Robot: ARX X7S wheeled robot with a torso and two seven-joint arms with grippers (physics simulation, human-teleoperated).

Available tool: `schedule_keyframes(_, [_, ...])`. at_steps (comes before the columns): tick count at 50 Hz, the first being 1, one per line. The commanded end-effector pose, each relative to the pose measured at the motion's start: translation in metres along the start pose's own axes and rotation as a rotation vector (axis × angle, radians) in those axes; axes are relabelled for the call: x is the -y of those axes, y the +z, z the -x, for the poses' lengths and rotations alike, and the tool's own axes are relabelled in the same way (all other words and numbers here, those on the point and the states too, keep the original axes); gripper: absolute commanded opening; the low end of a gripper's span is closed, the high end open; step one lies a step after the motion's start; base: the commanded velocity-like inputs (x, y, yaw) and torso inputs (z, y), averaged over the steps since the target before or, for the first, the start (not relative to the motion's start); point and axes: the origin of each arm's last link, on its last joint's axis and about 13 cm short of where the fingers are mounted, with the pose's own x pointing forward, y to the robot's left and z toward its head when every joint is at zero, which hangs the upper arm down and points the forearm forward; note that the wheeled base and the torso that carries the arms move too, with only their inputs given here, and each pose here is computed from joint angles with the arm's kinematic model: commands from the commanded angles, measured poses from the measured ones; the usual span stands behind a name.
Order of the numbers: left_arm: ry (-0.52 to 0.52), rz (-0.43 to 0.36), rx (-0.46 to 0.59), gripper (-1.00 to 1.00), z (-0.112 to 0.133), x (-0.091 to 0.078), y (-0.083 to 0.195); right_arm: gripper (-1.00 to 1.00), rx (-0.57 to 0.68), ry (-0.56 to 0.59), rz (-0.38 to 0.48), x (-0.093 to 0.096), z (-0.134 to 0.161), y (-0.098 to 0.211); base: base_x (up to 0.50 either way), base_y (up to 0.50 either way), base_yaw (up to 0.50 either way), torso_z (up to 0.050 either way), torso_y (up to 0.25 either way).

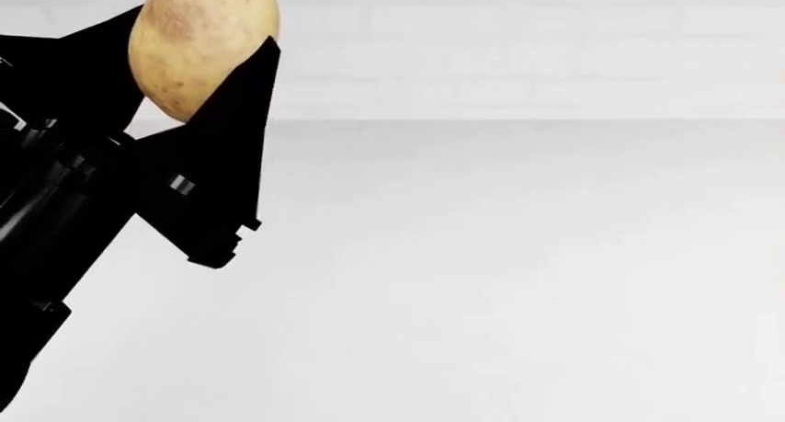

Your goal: Pick the carrot, potato from the counter and place them in the cabinet. Then close the cabinet.

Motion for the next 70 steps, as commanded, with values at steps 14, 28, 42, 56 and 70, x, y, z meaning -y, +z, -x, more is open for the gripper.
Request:
schedule_keyframes(14, [-0.011,0.02,-0.006,-1.0,0.002,0.0,-0.006,-1.0,-0.091,-0.069,0.005,0.0,-0.072,0.002,0.0,0.0,0.0,0.0,0.0])
schedule_keyframes(28, [-0.019,0.029,-0.008,-1.0,0.004,0.0,-0.008,-1.0,-0.206,-0.089,0.029,-0.005,-0.114,-0.017,0.0,0.0,0.0,0.0,0.0])
schedule_keyframes(42, [-0.026,0.034,-0.014,-1.0,0.006,0.002,-0.01,-1.0,-0.354,-0.159,-0.031,0.011,-0.117,-0.043,0.0,0.0,0.0,0.0,0.001])
schedule_keyframes(56, [-0.031,0.04,-0.014,-1.0,0.006,0.002,-0.014,-1.0,-0.525,-0.157,-0.027,0.019,-0.109,-0.063,0.0,0.0,0.0,0.0,0.0])
schedule_keyframes(70, [-0.035,0.036,-0.014,-1.0,0.007,0.003,-0.013,1.0,-0.489,-0.208,0.0,0.018,-0.111,-0.063,0.0,0.0,0.0,0.0,0.0])
